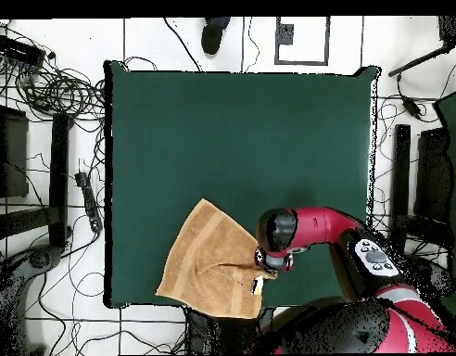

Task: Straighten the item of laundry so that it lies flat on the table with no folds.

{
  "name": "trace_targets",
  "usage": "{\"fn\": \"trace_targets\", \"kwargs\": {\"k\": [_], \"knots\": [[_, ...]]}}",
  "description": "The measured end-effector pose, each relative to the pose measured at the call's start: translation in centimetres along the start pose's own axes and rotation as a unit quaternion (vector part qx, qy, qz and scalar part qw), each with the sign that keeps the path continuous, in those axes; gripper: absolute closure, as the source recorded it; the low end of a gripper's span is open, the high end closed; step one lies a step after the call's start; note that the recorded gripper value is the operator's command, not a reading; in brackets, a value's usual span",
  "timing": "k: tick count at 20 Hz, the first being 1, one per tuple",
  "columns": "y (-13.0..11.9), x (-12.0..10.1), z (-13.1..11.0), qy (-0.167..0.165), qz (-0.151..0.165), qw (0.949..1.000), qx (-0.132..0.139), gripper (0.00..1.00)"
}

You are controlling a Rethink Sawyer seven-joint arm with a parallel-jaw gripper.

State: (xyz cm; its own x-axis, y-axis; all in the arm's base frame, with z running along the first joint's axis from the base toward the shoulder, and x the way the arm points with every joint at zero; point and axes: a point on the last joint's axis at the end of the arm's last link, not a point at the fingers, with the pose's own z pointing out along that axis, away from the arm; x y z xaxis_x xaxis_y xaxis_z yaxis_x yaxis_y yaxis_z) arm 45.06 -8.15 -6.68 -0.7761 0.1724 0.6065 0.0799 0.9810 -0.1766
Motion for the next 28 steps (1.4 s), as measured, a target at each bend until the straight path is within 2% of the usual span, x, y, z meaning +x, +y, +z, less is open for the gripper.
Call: {"fn": "trace_targets", "kwargs": {"k": [10, 22, 28], "knots": [[0.4, -0.1, 0.0, 0.003, -0.021, 0.9997, 0.013, 1.0], [-0.3, -1.1, 0.0, 0.04, -0.029, 0.9987, -0.012, 1.0], [-0.9, -1.7, 0.0, 0.062, -0.063, 0.9955, -0.034, 1.0]]}}
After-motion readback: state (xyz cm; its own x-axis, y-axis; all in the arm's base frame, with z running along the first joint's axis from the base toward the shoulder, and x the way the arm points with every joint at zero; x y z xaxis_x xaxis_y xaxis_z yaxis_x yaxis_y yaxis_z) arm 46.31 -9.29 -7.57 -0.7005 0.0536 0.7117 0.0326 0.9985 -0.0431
